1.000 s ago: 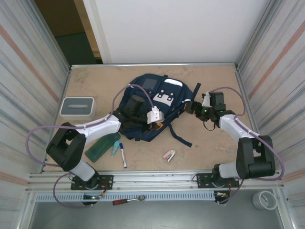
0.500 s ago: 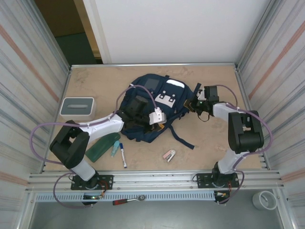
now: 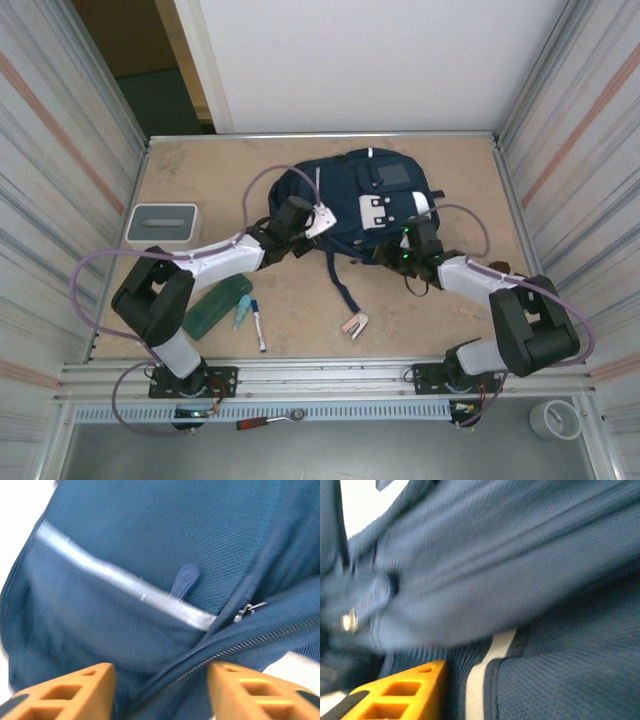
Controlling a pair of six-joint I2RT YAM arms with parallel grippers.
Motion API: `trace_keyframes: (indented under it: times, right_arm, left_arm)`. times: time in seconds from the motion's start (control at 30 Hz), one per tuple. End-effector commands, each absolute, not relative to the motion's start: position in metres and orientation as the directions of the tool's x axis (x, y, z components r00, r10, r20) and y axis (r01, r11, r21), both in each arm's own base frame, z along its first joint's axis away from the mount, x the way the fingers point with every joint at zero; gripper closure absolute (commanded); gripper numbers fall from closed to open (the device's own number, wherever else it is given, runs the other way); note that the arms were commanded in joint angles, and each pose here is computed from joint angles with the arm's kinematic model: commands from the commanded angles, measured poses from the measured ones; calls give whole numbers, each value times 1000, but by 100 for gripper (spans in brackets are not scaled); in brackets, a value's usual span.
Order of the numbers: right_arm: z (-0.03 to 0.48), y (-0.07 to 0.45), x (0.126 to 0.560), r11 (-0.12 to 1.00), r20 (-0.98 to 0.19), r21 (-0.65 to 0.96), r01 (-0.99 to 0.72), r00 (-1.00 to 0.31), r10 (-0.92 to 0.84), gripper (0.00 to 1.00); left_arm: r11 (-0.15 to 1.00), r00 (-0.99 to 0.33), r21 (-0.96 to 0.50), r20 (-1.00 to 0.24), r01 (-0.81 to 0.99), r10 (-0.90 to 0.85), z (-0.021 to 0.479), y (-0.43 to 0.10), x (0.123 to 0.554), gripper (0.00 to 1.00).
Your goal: Pack the student bag
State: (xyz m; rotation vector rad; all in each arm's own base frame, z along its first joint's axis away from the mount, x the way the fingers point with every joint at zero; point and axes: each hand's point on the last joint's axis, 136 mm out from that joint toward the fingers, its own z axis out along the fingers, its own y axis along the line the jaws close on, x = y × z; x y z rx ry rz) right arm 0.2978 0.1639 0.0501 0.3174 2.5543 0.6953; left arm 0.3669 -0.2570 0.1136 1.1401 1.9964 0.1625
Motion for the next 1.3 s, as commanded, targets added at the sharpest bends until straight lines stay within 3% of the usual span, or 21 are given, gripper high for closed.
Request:
trace_keyframes:
  times: [0.0, 0.1, 0.2, 0.27, 0.33, 0.47, 0.63, 0.8, 1.07, 1.27]
  right_arm:
    - [37, 162, 256, 922, -369, 387, 26, -912, 181, 52]
    - [74, 158, 255, 918, -497, 389, -73, -856, 143, 43]
    - [120, 166, 267, 878, -626, 445, -174, -761, 167, 36]
    - [135, 176, 278, 855, -654, 476, -208, -733, 186, 33]
    - [130, 186, 290, 852, -626, 484, -199, -759, 178, 38]
    - [86, 184, 301, 897, -521, 434, -81, -835, 177, 70]
    - [30, 178, 283, 889, -414, 456, 36, -876, 247, 83]
    - [4, 173, 267, 871, -381, 484, 89, -874, 301, 84]
    - [2, 171, 266, 869, -393, 486, 88, -867, 307, 83]
    - [-6, 168, 260, 871, -382, 482, 96, -871, 308, 83]
  left_arm:
    - [782, -375, 468, -695, 412, 614, 154, -211, 373, 31]
    - [869, -423, 291, -783, 399, 456, 165, -208, 351, 22]
    - [881, -456, 49, -841, 470, 290, 172, -232, 329, 17]
    - [892, -489, -50, -849, 450, 199, 175, -244, 324, 17]
    - [894, -536, -100, -827, 437, 170, 175, -260, 320, 18]
    - [886, -552, -32, -792, 464, 260, 165, -293, 319, 23]
    - [881, -640, -66, -713, 469, 287, 132, -320, 320, 29]
    - [863, -658, -11, -652, 504, 376, 102, -344, 316, 33]
    - [828, -628, 114, -597, 550, 499, 75, -366, 320, 56]
    - [816, -605, 189, -585, 546, 540, 70, -374, 337, 61]
